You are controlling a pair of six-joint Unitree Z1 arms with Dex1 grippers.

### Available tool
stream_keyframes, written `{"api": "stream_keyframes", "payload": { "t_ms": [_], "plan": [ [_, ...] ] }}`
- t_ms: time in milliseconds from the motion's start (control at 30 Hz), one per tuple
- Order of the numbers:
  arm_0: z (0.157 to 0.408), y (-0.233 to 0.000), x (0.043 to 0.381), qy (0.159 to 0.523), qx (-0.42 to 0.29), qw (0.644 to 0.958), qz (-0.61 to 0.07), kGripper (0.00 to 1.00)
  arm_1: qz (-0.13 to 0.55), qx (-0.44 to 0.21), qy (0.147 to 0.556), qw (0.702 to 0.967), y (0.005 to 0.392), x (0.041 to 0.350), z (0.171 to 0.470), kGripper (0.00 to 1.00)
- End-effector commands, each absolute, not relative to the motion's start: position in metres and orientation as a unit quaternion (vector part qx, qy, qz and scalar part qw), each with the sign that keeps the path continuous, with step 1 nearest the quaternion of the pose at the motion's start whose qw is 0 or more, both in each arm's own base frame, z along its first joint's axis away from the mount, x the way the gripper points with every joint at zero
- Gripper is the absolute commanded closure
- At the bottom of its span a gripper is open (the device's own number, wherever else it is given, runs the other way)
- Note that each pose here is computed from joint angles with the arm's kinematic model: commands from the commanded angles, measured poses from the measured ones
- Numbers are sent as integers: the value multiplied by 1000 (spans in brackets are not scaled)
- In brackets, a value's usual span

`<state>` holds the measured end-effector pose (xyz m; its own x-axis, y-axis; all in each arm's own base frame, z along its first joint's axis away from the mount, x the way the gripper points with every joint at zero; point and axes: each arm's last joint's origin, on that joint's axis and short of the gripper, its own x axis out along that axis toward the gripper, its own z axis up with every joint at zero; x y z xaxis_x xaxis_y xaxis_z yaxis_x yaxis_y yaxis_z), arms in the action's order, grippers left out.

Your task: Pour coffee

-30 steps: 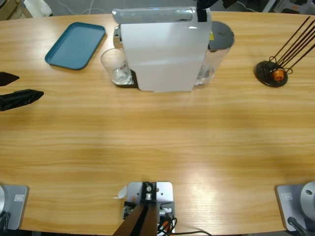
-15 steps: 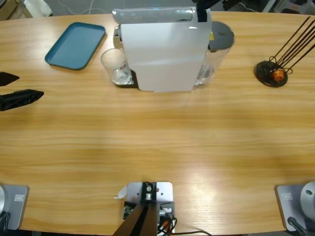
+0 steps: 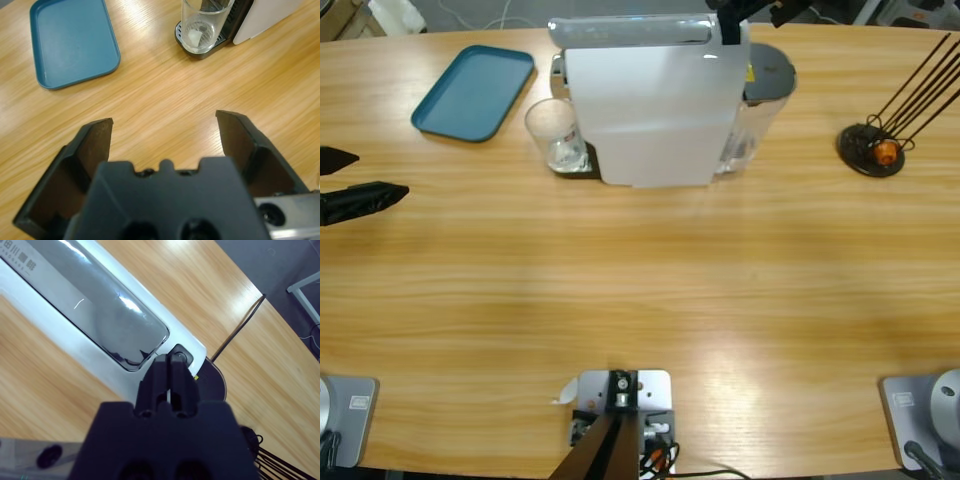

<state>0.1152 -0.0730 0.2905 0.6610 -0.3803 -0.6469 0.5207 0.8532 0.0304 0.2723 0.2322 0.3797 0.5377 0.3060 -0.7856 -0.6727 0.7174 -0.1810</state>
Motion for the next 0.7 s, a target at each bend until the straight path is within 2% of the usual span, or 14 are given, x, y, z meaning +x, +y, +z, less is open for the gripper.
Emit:
{"api": "stream_keyframes", "payload": {
  "t_ms": [33, 200, 333, 400, 533, 700],
  "plan": [
    [278, -75, 117, 351, 112, 896, -248, 105, 299, -256, 441, 807, 244, 270, 338, 1000],
    [278, -75, 117, 351, 112, 896, -249, 105, 273, -267, 374, 845, 227, 261, 397, 1000],
    [278, -75, 117, 352, 111, 895, -250, 105, 260, -265, 352, 859, 212, 247, 426, 1000],
    [278, -76, 117, 353, 111, 894, -252, 105, 255, -262, 349, 863, 203, 238, 432, 1000],
    [278, -76, 117, 353, 111, 894, -253, 105, 253, -254, 364, 860, 194, 225, 426, 1000],
    [278, -76, 117, 353, 111, 894, -255, 105, 261, -251, 380, 851, 197, 225, 415, 1000]
  ]
}}
